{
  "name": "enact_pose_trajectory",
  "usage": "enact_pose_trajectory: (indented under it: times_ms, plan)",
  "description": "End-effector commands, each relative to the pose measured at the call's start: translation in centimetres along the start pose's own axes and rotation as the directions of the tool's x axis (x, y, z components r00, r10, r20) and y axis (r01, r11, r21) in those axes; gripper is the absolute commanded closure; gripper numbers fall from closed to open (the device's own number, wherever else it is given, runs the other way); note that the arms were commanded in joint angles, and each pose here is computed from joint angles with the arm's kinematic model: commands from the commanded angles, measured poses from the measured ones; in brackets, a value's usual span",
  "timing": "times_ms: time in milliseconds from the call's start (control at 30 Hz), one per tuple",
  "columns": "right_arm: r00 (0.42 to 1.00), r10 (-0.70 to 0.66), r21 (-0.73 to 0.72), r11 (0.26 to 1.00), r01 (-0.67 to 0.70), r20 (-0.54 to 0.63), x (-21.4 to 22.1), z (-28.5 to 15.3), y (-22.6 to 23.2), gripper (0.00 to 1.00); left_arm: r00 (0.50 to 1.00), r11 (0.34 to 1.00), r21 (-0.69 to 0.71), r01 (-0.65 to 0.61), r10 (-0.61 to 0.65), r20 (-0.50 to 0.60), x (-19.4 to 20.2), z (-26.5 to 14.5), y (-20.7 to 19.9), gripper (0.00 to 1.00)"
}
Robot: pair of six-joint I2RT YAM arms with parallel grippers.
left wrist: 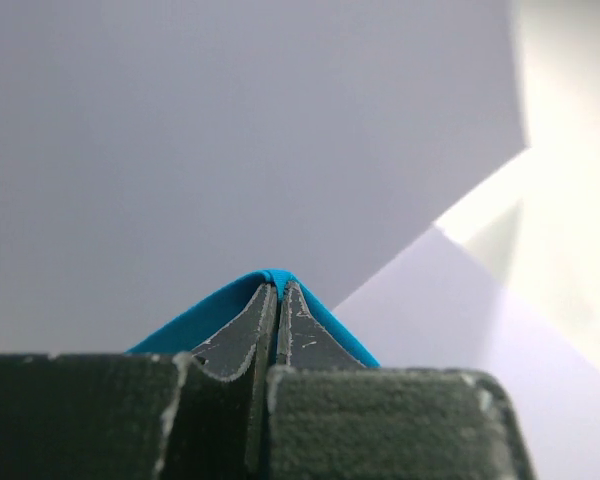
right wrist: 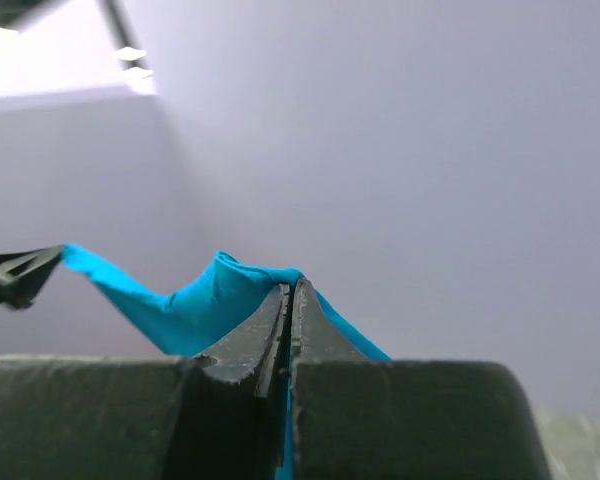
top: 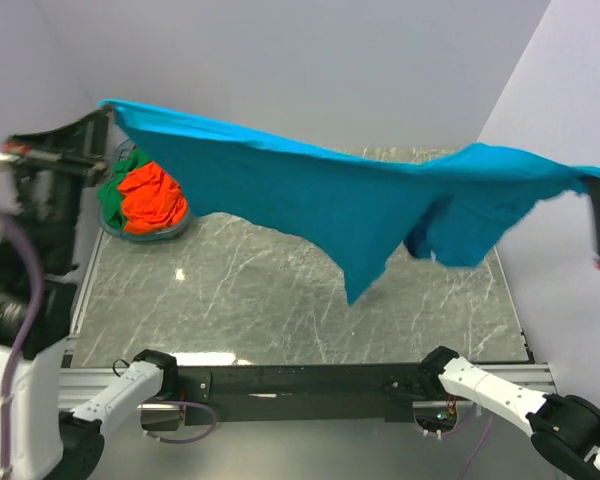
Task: Fold and stack the t-shirts
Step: Flatten the tshirt out
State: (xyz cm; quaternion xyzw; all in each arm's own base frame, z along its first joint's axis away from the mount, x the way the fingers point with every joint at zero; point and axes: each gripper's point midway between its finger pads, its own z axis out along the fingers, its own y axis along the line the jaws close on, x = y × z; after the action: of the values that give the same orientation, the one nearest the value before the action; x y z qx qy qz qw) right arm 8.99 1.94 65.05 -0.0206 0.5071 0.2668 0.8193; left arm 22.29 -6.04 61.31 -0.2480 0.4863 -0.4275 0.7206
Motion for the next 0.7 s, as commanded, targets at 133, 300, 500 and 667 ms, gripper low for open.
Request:
enact_pose_trajectory:
  times_ms: [133, 300, 500, 667]
  plan:
    - [0.999, -0.026, -0.293, 0.956, 0.033, 0.028, -2.4, -2.9, 4.8, 1.0, 0.999, 0.984, 0.177, -0.028, 0.02, 0.046, -4.1, -3.9, -6.5, 0.99]
    - [0.997, -0.083, -0.158, 0.984, 0.082, 0.001, -0.9, -2.1, 2.1, 1.0, 1.0, 0.988, 0.154, -0.018, 0.016, 0.02, -2.9, -3.0, -5.3, 0.99]
    - [0.969, -0.183, 0.262, 0.939, 0.221, -0.165, 6.7, 2.8, -5.4, 1.0, 0.996, 1.0, -0.009, -0.001, 0.0, -0.092, 3.8, 2.3, 2.3, 0.99]
    - [0.845, -0.33, 0.499, 0.693, 0.52, -0.421, 15.8, 7.7, -11.5, 1.0, 0.981, 0.954, -0.293, -0.069, 0.011, -0.193, 12.1, 7.9, 14.5, 0.99]
